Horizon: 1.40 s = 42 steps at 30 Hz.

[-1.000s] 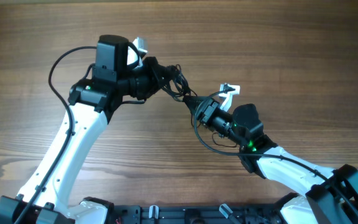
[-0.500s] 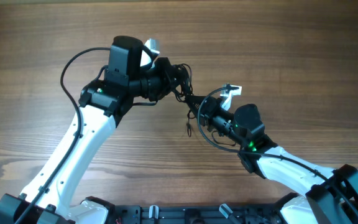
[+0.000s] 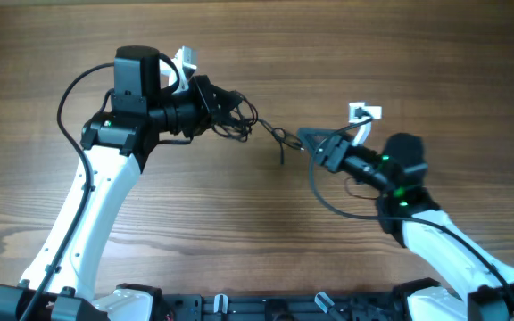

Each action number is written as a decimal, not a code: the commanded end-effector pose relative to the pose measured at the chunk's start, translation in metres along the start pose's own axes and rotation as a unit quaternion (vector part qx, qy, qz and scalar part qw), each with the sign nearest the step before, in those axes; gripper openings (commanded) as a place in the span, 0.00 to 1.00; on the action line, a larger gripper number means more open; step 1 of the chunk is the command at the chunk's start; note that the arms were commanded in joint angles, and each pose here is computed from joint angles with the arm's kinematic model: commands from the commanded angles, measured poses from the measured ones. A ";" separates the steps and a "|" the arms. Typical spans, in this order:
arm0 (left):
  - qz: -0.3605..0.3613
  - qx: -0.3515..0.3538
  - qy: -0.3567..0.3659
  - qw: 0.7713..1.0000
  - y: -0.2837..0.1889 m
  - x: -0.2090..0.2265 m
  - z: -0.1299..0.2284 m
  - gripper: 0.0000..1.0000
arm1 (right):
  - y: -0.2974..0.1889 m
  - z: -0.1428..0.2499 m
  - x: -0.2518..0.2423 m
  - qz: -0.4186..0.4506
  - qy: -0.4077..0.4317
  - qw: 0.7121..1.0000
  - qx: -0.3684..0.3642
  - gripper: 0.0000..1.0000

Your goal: Untangle cables

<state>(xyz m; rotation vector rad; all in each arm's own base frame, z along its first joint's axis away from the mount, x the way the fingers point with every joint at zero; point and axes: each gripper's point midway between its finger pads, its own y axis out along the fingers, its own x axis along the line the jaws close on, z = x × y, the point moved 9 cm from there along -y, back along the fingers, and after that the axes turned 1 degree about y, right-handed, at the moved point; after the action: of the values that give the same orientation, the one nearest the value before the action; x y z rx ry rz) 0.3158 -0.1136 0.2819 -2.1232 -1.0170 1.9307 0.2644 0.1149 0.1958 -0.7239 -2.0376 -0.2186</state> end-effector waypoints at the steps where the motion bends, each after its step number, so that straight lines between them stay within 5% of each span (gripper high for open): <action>1: 0.029 0.021 0.083 0.996 -0.007 -0.008 0.007 0.04 | -0.015 -0.005 0.015 -0.072 -0.017 0.997 0.038 0.72; 5: 0.084 0.056 0.130 0.986 -0.008 -0.017 0.013 0.04 | -0.012 -0.003 0.009 -0.063 -0.028 0.997 0.041 0.98; 13: 0.132 0.110 0.152 0.973 0.002 -0.033 0.033 0.04 | 0.017 0.008 0.013 0.024 -0.158 0.986 -0.036 0.98; 17: 0.143 0.145 0.168 0.964 0.015 -0.046 0.053 0.04 | 0.022 0.013 0.016 0.042 -0.159 0.985 -0.047 0.74; 20: 0.146 0.154 0.172 0.962 0.018 -0.049 0.058 0.04 | 0.022 0.016 0.010 0.059 -0.140 0.988 -0.040 0.13; 21: 0.146 0.154 0.172 0.962 0.018 -0.049 0.058 0.04 | 0.022 0.016 0.011 0.055 -0.126 0.990 -0.040 0.05; 22: 0.144 0.152 0.172 0.963 0.018 -0.048 0.058 0.08 | 0.022 0.016 0.011 0.055 -0.107 0.992 -0.041 0.05; 24: 0.132 0.141 0.169 0.966 0.018 -0.046 0.055 0.61 | 0.020 0.012 0.010 0.054 -0.037 0.997 -0.052 0.05; 26: 0.104 0.122 0.146 0.976 0.020 -0.043 0.051 1.00 | 0.016 0.007 0.008 0.043 0.052 0.996 -0.060 0.04; 32: 0.052 0.101 0.116 0.987 0.026 -0.037 0.052 1.00 | 0.006 -0.008 -0.002 0.052 0.149 0.982 -0.102 0.05; 36: -0.075 0.052 0.043 0.995 0.042 -0.028 0.067 1.00 | 0.006 -0.007 -0.007 0.071 0.160 0.979 -0.106 0.05; 42: -0.071 0.002 0.069 0.995 0.068 -0.050 0.080 1.00 | 0.006 -0.004 -0.009 0.073 0.165 0.979 -0.095 0.05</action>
<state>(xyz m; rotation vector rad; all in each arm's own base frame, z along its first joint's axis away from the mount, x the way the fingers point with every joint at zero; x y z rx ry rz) 0.2679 -0.2133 0.2737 -2.0669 -0.9872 1.7137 0.2729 0.1154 0.1893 -0.8911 -1.6674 -0.4109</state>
